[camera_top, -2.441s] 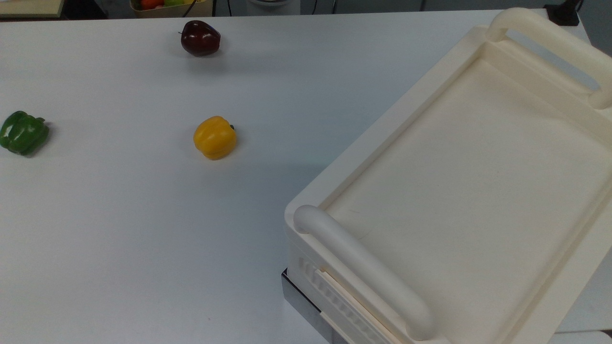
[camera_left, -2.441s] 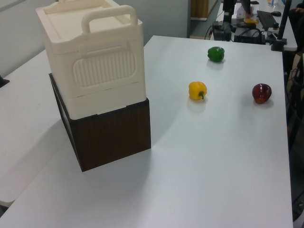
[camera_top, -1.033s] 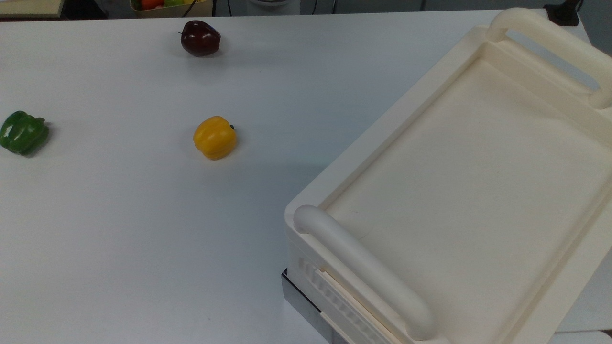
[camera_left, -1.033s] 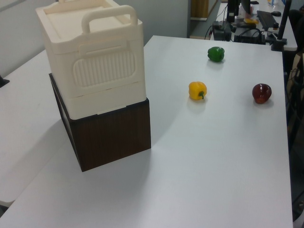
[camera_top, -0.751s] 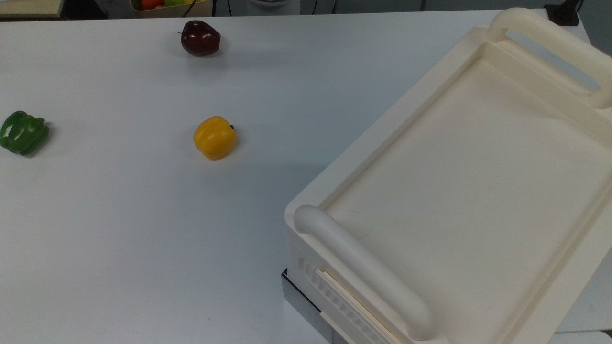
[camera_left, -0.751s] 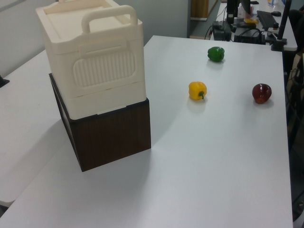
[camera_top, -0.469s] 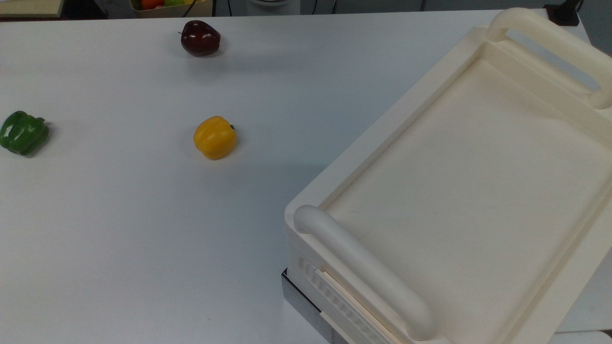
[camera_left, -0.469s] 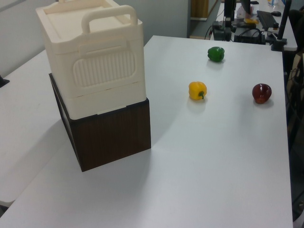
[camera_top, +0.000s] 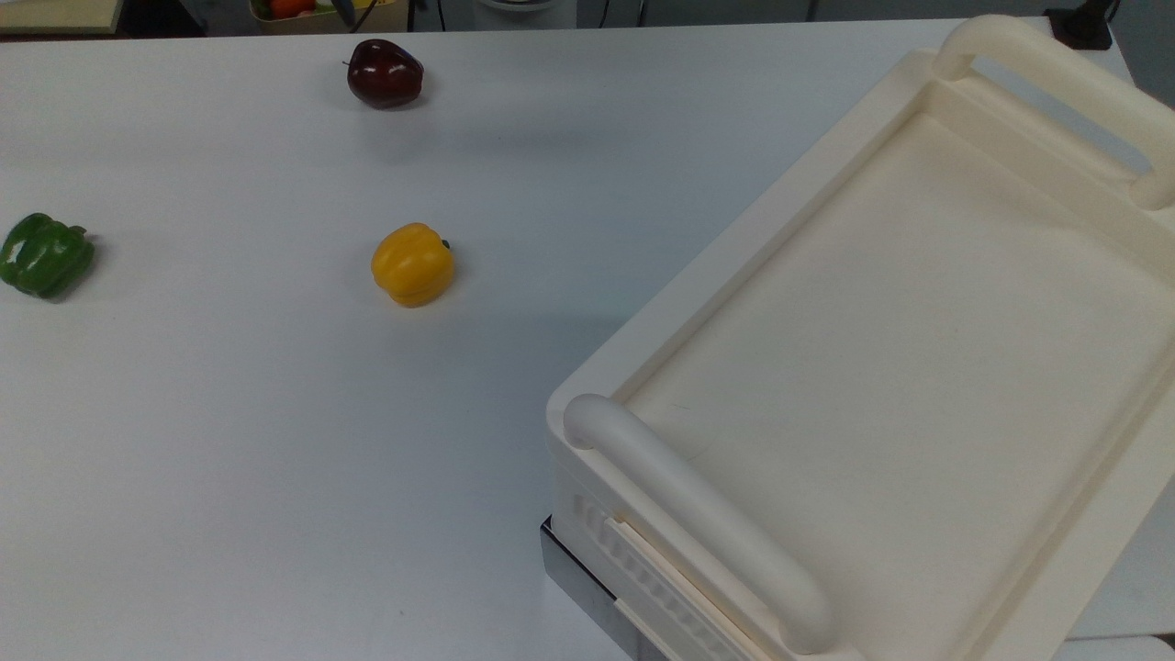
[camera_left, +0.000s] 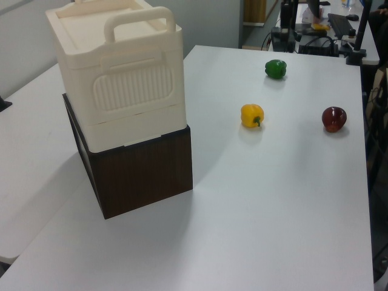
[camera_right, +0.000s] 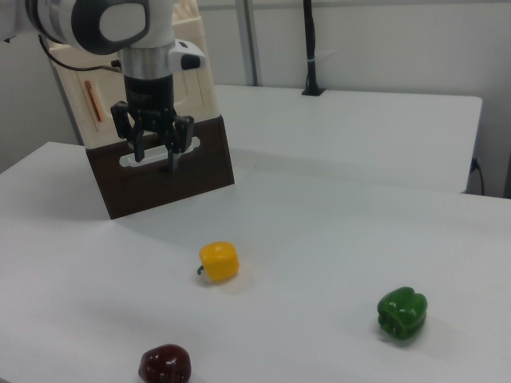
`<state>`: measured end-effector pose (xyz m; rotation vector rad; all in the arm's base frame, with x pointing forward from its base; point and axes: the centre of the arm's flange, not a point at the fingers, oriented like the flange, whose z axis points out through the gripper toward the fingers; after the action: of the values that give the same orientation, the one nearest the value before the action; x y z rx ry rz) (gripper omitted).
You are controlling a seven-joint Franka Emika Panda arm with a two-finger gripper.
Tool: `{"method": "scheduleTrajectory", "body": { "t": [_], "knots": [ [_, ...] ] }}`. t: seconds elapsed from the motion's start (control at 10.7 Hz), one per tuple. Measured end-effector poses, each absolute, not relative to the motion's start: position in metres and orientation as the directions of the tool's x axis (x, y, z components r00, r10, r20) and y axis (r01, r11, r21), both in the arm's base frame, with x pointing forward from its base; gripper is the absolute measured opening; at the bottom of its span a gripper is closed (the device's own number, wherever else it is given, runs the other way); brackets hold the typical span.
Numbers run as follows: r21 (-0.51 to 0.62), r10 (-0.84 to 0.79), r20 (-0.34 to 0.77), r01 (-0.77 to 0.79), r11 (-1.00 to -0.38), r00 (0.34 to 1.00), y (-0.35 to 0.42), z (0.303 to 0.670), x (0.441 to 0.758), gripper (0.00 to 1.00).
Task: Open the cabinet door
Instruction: 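Raise the gripper up to the cream cabinet's door edge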
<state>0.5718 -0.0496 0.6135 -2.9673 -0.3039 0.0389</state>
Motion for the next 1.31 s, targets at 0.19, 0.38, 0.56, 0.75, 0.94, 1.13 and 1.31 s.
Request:
{"method": "scheduleTrajectory", "body": {
  "t": [0.19,0.38,0.56,0.75,0.94,1.13,1.31],
  "knots": [
    [-0.138,0.258,0.109,0.271,-0.953,0.96,-0.006,0.607,0.6,0.74],
    [-0.124,0.3,0.217,0.331,-0.935,0.929,0.039,0.604,0.62,0.74],
    [-0.105,0.36,0.29,0.404,-0.909,0.887,0.091,0.61,0.623,0.74],
    [-0.089,0.416,0.337,0.468,-0.879,0.845,0.138,0.617,0.618,0.7],
    [-0.07,0.45,0.391,0.514,-0.855,0.803,0.174,0.625,0.614,0.58],
    [-0.05,0.462,0.442,0.536,-0.843,0.769,0.194,0.631,0.612,0.48],
    [-0.02,0.484,0.469,0.556,-0.831,0.739,0.211,0.632,0.612,0.49]
  ]
}}
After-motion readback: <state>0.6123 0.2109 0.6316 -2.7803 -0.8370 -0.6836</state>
